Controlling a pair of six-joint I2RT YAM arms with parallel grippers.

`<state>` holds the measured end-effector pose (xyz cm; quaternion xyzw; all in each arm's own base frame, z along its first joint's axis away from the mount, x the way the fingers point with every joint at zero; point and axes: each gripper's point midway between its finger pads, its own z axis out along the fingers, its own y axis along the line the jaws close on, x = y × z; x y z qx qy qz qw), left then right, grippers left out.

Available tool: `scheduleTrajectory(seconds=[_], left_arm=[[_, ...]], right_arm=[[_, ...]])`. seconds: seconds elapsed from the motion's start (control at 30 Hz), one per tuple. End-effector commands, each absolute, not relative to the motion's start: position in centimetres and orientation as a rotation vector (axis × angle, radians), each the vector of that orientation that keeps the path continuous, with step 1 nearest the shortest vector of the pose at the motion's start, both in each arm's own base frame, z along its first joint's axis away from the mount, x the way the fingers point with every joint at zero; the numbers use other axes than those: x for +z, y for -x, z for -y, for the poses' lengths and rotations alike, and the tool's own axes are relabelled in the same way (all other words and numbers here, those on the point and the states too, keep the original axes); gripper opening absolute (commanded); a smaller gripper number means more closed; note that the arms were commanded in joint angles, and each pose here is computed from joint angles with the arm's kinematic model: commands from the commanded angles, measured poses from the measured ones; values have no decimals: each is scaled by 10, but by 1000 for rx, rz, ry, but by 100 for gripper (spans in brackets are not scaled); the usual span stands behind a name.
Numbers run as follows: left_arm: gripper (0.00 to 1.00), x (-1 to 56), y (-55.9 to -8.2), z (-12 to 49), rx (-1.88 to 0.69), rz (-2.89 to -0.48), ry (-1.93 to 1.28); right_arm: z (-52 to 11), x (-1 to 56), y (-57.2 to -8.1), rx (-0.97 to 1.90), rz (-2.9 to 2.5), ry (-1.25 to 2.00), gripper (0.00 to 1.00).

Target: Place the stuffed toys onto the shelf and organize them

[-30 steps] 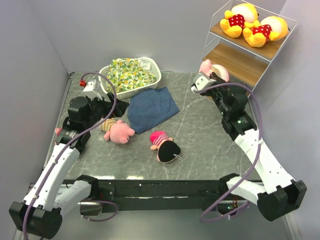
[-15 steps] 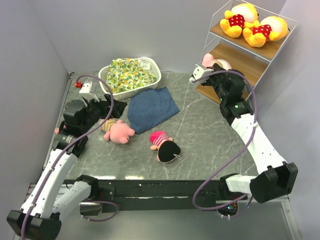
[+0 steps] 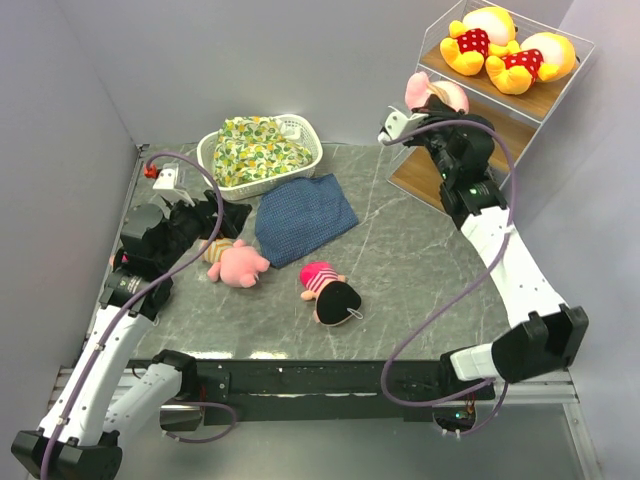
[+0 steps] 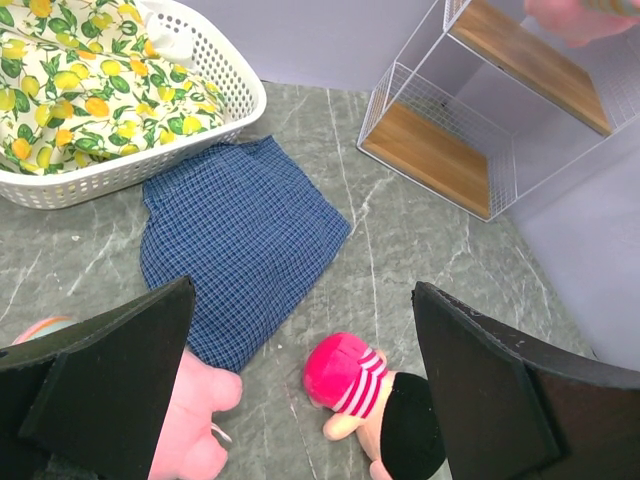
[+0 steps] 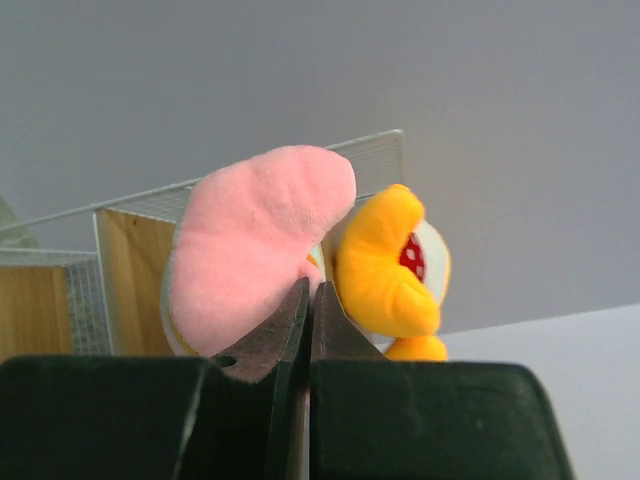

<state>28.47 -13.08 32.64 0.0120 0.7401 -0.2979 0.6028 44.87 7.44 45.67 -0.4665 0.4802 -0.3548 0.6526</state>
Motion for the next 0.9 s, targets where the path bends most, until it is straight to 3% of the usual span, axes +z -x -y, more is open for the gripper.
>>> scheduleTrajectory(seconds=[0.0,0.23,0.6,0.87], left_arm=[[96,333,-282,132,-692,-1678,-60],[96,332,-281,130,-679,-1677,-56],[96,331,-282,129,-672,-1677,-56],[96,332,-283,129,-667,-1674,-54]], right_arm=[[-64,460,-467,-902,-1063,1091,0],[-37,406,-501,-949,-1172,1167,0],[-47,387,-510,-810,-1134,1276,0],[-35,369,-533,-918,-1050,1342,0]])
